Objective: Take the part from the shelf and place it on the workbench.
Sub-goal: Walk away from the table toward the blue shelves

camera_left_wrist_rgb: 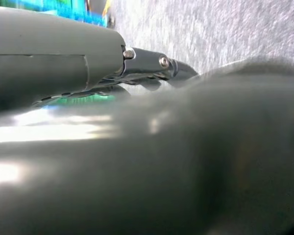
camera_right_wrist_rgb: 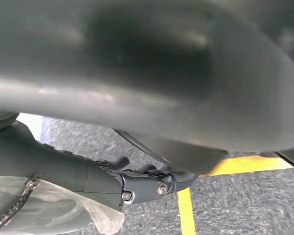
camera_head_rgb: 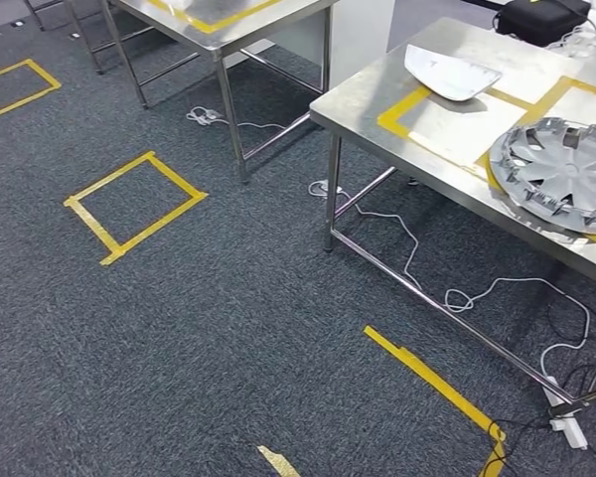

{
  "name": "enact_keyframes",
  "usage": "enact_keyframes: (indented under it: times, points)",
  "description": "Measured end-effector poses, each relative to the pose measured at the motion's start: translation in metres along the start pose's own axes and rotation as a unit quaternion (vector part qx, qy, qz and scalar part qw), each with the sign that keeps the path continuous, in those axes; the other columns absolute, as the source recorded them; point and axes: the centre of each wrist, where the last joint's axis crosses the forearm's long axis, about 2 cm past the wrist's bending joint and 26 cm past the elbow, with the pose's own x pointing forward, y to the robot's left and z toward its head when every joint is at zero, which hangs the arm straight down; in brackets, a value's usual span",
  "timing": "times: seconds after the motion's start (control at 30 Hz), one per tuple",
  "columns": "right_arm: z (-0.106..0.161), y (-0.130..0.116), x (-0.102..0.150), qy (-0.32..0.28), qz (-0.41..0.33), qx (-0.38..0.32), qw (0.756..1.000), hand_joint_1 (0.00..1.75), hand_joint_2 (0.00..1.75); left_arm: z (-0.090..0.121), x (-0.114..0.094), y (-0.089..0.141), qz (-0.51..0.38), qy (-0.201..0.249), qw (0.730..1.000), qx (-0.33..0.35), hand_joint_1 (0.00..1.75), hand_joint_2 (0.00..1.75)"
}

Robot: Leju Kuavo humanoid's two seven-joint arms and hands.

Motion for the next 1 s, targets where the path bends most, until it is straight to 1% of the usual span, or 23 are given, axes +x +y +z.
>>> enact_keyframes:
  times: [0.27,0.57,1.0]
  points:
    - [0.001,0.006,-0.002,0.002,0.008,0.002,1.000,0.00,0.00,0.000,0.001,0.002,0.034,0.009,0.999,-0.001,0.00,0.00]
    - [0.000,0.004,0.004,-0.015,0.014,-0.008,1.000,0.00,0.00,0.000,-0.004,-0.006,0.063,0.006,0.998,-0.001,0.00,0.00]
    - [0.001,0.006,0.003,-0.014,0.020,-0.002,1.000,0.00,0.00,0.002,0.000,-0.007,0.087,0.004,0.996,-0.015,0.00,0.00]
